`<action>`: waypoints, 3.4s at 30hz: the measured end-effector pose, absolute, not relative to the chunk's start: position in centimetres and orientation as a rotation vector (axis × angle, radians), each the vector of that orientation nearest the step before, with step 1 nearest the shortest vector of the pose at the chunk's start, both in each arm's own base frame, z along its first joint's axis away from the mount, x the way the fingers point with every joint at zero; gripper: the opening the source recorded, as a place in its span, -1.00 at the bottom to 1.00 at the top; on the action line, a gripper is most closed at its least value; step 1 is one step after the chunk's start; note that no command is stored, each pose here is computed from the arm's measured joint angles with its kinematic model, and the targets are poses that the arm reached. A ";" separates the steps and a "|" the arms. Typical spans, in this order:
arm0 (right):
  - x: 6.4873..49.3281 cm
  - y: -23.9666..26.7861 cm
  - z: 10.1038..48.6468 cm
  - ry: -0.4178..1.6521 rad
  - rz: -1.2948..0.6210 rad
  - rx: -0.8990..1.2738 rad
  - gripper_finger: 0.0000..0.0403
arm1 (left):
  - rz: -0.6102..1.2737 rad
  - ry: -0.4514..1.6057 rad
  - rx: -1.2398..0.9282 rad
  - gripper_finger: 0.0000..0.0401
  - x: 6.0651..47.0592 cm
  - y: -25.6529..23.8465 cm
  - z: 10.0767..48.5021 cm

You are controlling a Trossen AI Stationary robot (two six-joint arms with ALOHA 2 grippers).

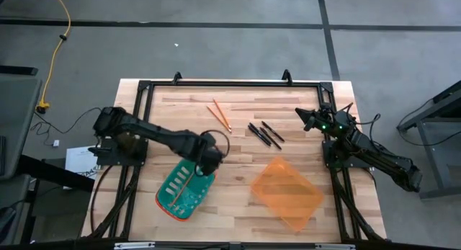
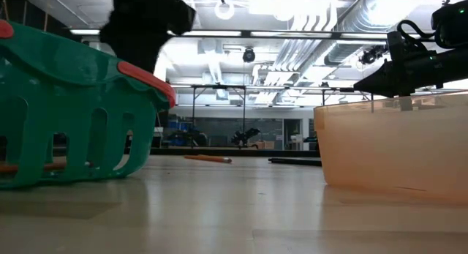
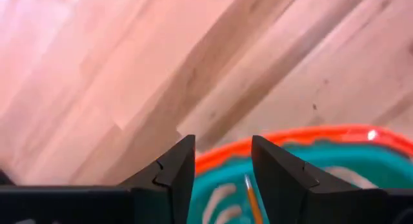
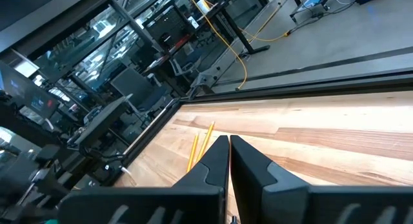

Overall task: Sort pens & pencils
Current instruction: Put the yellow pencil into the green bin

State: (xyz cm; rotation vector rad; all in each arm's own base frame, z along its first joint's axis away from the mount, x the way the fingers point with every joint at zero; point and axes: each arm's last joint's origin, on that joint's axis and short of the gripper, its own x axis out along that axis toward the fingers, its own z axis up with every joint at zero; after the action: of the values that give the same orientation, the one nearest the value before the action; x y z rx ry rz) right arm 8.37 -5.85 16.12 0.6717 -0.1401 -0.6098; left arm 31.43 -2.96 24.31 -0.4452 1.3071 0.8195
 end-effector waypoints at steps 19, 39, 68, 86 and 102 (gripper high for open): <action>8.4 -5.9 16.1 -0.140 -0.610 0.672 -0.97 | 0.796 1.112 -0.533 -0.31 33.3 10.3 22.0; 8.4 -5.9 16.1 -0.134 -0.612 0.673 -0.97 | 0.466 1.427 -0.217 -0.31 37.5 15.9 18.9; 8.4 -5.9 16.0 -0.131 -0.613 0.675 -0.97 | 0.192 1.779 0.599 -0.31 39.6 12.3 13.6; 8.4 -5.9 16.0 -0.127 -0.611 0.676 -0.97 | 0.141 1.772 0.584 -0.31 39.7 12.4 13.5; 8.4 -5.9 16.0 -0.126 -0.612 0.676 -0.97 | 0.149 1.775 0.589 -0.31 39.8 13.3 12.6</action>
State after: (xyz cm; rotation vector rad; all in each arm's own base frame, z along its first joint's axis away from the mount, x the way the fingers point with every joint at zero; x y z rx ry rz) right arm 8.44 -5.89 16.00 0.6762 -0.1265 -0.6116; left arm 39.78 13.30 12.57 0.5894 1.7752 0.1492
